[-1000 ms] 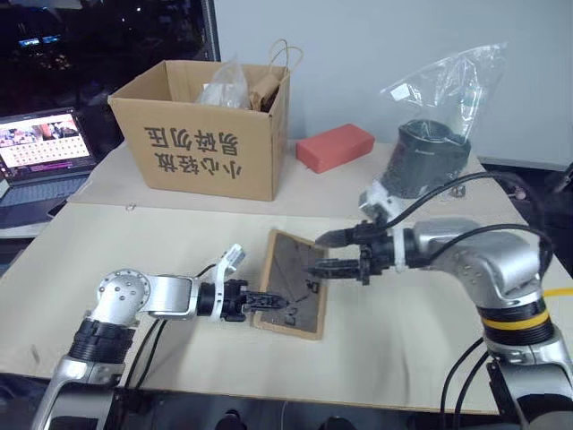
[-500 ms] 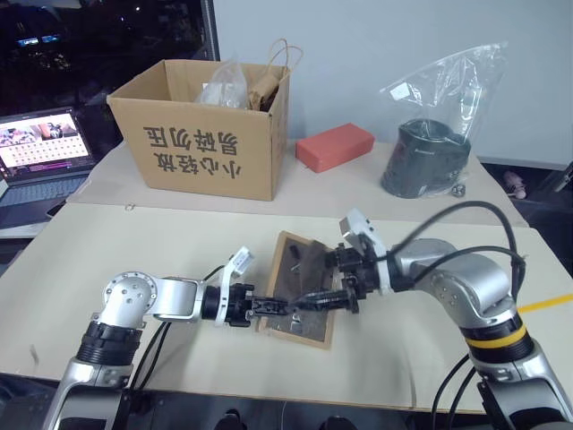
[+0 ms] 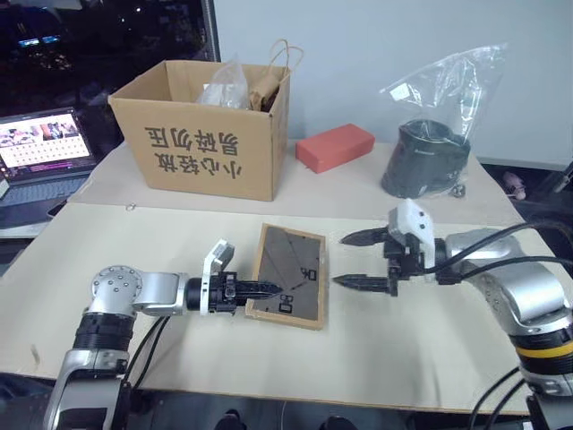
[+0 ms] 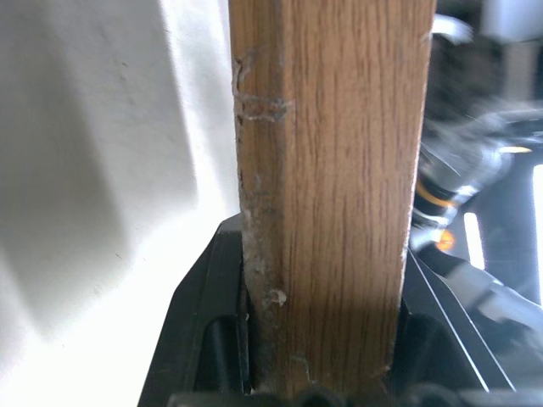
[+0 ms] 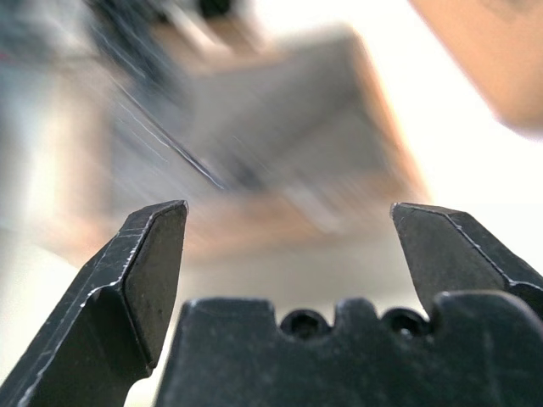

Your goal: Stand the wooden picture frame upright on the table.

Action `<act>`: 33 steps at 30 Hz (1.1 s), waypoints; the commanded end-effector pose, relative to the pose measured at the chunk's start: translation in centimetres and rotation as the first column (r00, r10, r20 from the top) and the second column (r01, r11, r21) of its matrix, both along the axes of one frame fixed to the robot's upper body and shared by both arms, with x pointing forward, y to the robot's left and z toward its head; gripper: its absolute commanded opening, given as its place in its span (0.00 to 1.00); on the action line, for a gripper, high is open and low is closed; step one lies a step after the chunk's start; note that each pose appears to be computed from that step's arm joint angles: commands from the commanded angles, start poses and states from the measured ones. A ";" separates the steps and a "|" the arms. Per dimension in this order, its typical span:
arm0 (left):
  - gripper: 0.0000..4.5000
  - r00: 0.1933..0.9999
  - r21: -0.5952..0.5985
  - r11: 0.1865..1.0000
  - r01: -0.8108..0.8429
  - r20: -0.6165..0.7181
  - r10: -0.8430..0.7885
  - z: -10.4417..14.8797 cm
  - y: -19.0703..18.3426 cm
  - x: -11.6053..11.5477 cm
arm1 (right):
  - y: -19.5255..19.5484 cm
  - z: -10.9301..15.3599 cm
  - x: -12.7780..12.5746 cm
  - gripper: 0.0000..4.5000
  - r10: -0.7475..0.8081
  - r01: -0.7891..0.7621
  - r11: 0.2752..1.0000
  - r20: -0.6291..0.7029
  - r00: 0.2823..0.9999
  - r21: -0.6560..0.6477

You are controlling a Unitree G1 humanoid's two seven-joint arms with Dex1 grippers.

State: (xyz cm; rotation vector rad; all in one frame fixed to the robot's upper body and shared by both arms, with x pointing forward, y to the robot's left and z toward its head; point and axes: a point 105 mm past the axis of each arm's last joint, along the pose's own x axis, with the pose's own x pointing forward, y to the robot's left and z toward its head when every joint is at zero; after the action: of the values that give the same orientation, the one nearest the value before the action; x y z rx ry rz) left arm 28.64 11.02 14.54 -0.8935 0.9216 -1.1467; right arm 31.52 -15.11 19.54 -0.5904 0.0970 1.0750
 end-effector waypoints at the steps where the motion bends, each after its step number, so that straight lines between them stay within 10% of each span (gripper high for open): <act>1: 0.26 1.000 -0.098 0.995 0.017 -0.008 -0.018 1.6 0.4 0.3 | -0.5 1.3 0.6 0.99 -0.016 0.035 0.997 0.276 0.961 -0.064; 5: 0.26 0.999 -0.055 0.998 0.041 -0.030 -0.043 0.7 -0.3 0.2 | 1.8 0.3 -0.5 0.99 0.055 -0.026 0.997 0.456 0.888 -0.070; 9: 0.26 0.996 0.031 0.996 0.078 0.039 -0.079 0.3 -0.9 -0.3 | 2.9 1.4 -0.3 0.99 -0.063 0.024 0.966 0.142 0.988 0.259; 12: 0.26 0.989 0.129 0.991 0.039 0.134 -0.056 -0.1 -1.0 0.5 | 4.7 4.8 -3.3 0.99 0.195 -0.055 0.859 -0.227 0.954 0.509; 33: 0.26 0.969 0.111 0.990 0.090 0.220 -0.113 1.8 -1.7 0.4 | 8.2 0.4 -1.9 0.99 0.074 0.045 0.959 -0.401 0.913 0.280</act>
State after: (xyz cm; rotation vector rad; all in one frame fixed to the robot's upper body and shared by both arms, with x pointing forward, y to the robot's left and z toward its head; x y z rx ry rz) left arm 29.18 9.83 14.19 -0.6317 0.9137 -1.1691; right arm 30.60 -7.97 18.99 -0.0838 0.3394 1.1194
